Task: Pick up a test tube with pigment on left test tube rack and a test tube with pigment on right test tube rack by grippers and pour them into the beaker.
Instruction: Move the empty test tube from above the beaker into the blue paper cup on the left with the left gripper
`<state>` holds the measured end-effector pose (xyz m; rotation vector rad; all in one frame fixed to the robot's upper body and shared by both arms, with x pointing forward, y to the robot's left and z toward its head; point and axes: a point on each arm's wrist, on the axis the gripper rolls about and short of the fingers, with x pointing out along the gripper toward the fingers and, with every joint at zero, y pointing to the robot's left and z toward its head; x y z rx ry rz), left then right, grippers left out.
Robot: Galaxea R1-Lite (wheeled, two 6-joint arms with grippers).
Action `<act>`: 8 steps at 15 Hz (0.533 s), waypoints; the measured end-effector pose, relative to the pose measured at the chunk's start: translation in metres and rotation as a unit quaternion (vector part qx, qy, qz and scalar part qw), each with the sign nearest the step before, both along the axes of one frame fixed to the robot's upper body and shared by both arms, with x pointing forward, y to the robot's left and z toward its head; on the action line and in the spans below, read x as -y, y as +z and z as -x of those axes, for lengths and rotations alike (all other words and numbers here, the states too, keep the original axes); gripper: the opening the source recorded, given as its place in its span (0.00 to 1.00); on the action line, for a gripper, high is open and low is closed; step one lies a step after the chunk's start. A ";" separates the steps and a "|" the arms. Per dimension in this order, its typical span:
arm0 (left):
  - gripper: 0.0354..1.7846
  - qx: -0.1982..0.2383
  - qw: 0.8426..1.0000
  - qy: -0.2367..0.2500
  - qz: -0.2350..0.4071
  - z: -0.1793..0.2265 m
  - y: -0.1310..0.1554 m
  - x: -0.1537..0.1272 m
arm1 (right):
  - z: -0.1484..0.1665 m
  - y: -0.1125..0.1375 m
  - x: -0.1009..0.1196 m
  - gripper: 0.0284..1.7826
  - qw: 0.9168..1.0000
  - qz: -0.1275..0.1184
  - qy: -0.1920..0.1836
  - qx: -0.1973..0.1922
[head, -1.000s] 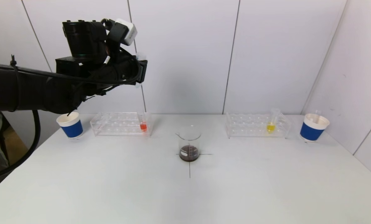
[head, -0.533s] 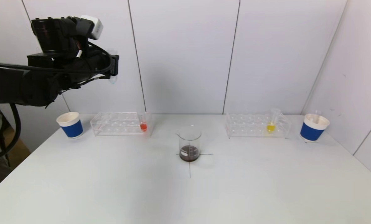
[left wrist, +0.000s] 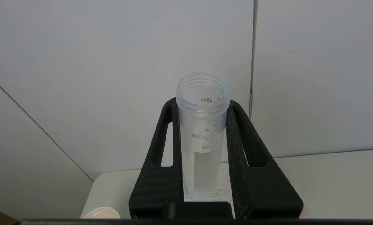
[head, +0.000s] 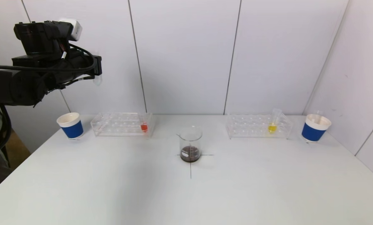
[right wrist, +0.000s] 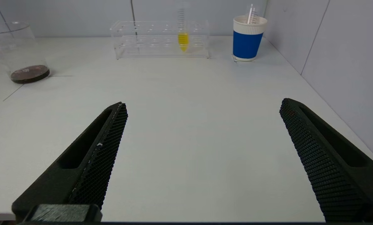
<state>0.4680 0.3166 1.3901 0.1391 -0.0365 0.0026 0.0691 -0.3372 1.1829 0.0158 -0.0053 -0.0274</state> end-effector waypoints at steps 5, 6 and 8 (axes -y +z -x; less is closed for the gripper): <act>0.22 -0.009 1.000 0.027 0.007 -0.006 -0.008 -0.037 | 0.000 0.000 0.000 0.99 1.000 0.000 0.000 0.000; 0.22 -0.011 0.999 0.036 0.009 -0.007 -0.010 -0.044 | 0.000 0.000 0.000 0.99 1.000 0.000 0.000 0.000; 0.22 -0.015 0.998 0.053 0.012 -0.009 -0.014 -0.058 | 0.000 0.000 0.000 0.99 1.000 0.000 0.000 0.000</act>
